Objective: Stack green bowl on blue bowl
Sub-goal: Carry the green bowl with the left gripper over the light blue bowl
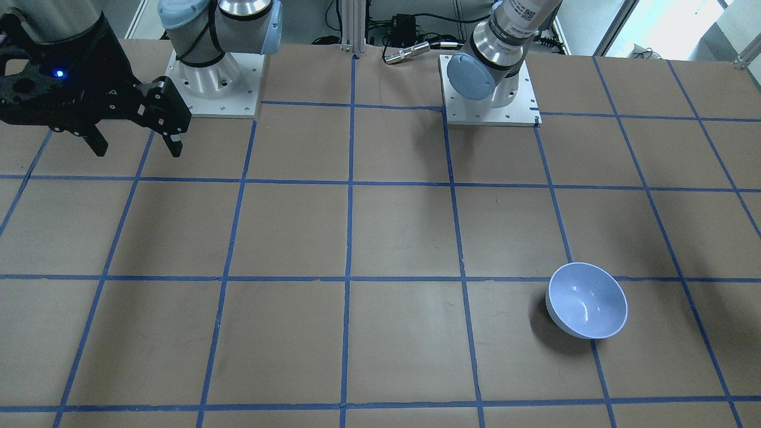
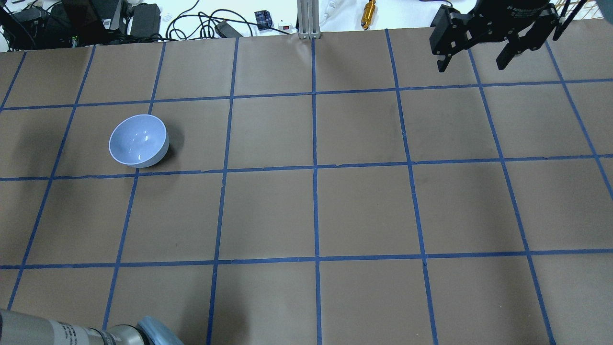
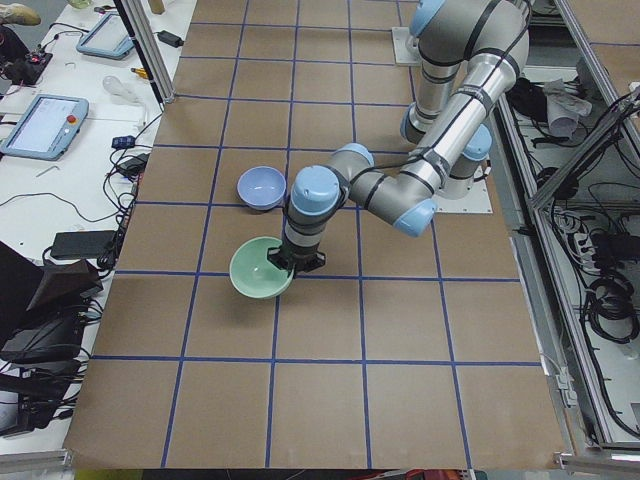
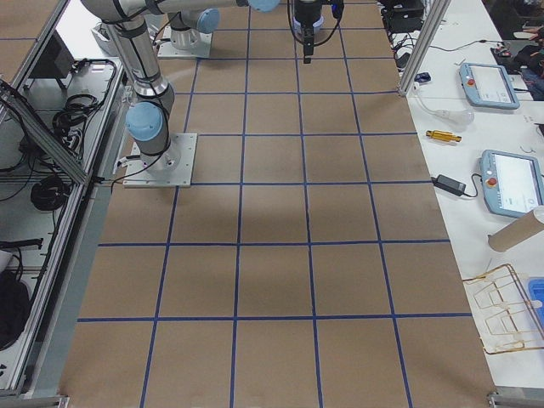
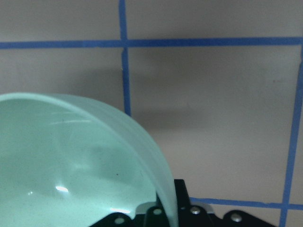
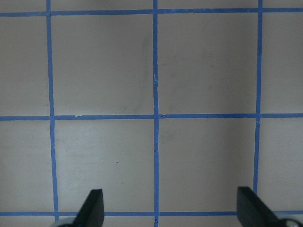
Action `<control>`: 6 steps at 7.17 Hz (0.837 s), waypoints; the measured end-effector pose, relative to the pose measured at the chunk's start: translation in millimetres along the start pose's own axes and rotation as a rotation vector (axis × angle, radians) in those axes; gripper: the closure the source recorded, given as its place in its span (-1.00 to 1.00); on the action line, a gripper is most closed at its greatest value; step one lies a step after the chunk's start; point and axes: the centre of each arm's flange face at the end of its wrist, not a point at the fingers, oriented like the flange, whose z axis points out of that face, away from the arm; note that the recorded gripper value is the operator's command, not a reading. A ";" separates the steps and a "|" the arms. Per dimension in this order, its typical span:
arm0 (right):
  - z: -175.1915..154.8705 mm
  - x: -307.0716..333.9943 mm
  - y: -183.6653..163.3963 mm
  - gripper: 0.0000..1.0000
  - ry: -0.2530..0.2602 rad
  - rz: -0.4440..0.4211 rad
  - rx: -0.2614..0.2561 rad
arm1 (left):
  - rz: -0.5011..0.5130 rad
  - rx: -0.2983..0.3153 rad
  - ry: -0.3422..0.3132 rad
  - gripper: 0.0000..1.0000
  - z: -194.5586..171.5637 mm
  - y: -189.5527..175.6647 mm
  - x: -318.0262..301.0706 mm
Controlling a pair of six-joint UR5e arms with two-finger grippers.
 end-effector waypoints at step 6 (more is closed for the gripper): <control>-0.2 0.0 0.1 -1.00 0.000 0.001 0.000 | 0.031 0.069 -0.018 1.00 12.8 -270.7 -93.6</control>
